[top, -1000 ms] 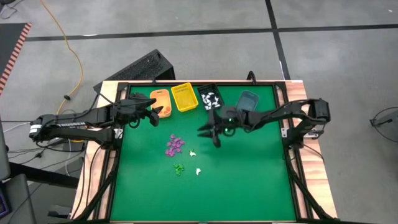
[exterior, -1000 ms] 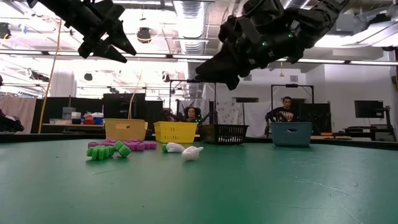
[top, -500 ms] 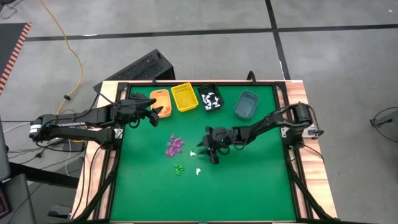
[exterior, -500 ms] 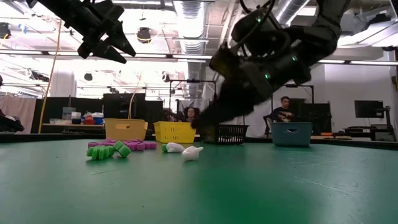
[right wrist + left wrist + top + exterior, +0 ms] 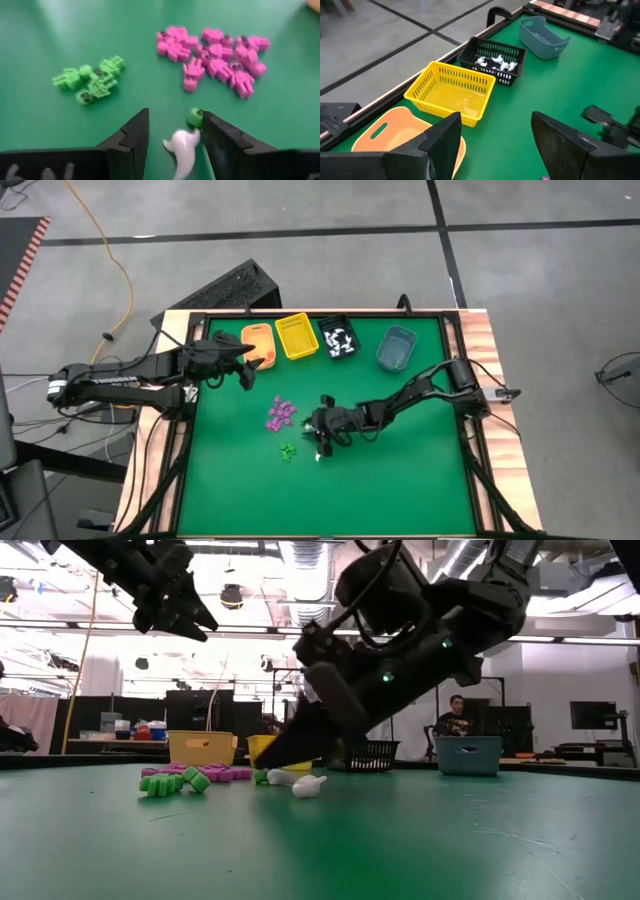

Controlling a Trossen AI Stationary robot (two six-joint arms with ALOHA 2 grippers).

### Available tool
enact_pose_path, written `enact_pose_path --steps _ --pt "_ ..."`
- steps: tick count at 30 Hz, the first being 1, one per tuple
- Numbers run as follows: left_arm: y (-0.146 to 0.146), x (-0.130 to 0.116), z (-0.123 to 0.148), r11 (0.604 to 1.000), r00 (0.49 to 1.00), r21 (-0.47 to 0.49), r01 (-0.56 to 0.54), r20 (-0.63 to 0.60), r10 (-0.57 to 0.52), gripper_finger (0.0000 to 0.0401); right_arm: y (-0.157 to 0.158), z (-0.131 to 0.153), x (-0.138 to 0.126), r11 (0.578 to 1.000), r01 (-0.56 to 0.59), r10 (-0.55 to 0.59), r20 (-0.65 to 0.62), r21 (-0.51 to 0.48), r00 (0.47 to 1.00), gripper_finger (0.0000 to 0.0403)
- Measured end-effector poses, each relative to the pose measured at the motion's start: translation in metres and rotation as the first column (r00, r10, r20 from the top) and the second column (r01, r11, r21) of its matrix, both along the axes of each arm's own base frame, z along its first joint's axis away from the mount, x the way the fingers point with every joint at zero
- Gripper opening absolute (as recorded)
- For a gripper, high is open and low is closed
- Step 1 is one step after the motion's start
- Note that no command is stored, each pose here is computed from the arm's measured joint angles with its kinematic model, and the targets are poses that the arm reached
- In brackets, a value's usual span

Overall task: Sort Halloween decoration
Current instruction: Put the white ghost toy into the black bin

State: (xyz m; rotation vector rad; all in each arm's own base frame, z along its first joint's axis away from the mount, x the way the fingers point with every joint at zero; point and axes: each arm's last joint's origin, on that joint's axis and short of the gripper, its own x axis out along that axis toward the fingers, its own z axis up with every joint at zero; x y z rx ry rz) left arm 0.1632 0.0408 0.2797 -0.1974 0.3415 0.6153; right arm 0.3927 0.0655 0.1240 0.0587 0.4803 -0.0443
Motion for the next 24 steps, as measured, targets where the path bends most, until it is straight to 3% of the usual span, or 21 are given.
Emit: enact_pose_path --steps 5,15,24 --pt "-0.001 0.000 -0.001 0.999 0.999 0.007 0.036 -0.024 -0.036 0.0232 -0.003 -0.005 -0.002 0.998 0.068 -0.066 -0.079 0.019 0.995 0.0165" --pt "-0.001 0.000 -0.001 0.998 0.998 0.004 0.055 -0.025 -0.055 0.0232 0.006 -0.012 -0.006 0.995 0.103 -0.102 -0.114 -0.002 0.988 0.0156" --pt "-0.001 0.000 -0.001 0.999 0.998 0.004 0.055 -0.022 -0.055 0.0232 0.007 -0.013 -0.007 0.992 0.124 -0.123 -0.130 0.000 0.984 0.0100"
